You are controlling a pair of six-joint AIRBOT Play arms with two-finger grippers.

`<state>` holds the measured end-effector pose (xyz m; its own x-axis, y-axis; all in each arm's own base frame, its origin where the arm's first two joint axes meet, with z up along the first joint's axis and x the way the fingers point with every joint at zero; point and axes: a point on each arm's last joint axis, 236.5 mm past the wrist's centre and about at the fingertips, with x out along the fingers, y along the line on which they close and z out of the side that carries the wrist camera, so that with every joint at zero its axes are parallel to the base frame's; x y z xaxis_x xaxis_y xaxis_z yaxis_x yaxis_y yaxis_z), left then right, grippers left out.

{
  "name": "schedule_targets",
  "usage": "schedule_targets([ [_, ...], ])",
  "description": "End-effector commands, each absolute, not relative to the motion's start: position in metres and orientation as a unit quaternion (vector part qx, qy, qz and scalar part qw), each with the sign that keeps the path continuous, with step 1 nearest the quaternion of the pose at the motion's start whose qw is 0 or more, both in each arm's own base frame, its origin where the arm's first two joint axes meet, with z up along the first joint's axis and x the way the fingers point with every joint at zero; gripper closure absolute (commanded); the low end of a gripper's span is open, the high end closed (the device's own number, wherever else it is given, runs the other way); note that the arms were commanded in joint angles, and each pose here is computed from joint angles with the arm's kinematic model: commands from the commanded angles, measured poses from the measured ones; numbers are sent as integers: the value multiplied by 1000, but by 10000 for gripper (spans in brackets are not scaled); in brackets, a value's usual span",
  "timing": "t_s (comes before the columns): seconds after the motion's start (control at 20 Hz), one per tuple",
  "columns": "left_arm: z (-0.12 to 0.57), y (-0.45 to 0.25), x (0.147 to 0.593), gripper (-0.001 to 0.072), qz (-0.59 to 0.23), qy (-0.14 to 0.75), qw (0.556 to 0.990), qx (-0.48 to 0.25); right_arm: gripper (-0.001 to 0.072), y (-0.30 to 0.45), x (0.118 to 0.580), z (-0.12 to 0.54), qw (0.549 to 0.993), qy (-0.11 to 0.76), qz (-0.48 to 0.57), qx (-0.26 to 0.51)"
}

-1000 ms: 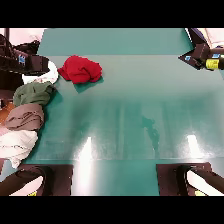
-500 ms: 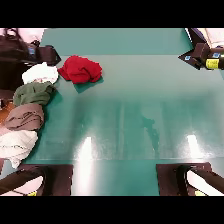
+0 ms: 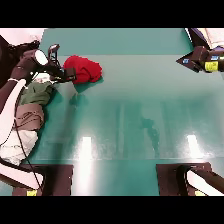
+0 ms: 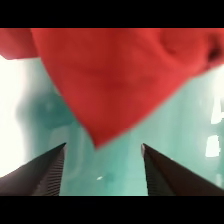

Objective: Fold the shirts.

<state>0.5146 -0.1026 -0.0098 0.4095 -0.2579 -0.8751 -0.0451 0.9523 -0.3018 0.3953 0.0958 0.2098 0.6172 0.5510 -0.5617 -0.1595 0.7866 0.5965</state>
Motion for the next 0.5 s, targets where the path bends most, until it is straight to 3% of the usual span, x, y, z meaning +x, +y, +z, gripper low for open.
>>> schedule_targets([
  [0.0, -40, -106, 533, 147, -61, 533, 825, -180, 695, 98, 392, 208, 859, 394, 210, 252],
  [0.15, -46, -105, 540, 149, -58, 526, 829, -184, 695, 98, 392, 207, 858, 394, 210, 252],
  [0.2, -43, -107, 543, 190, -59, 520, 831, -189, 695, 98, 392, 208, 858, 394, 210, 252],
  [0.3, -30, -113, 548, 570, -67, 507, 834, -207, 695, 98, 392, 208, 858, 394, 210, 252],
  [0.35, -23, -114, 550, 676, -71, 504, 836, -206, 695, 98, 392, 208, 859, 394, 210, 252],
  [0.45, 6, -118, 552, 683, -91, 493, 843, -192, 695, 101, 391, 210, 857, 391, 215, 258],
])
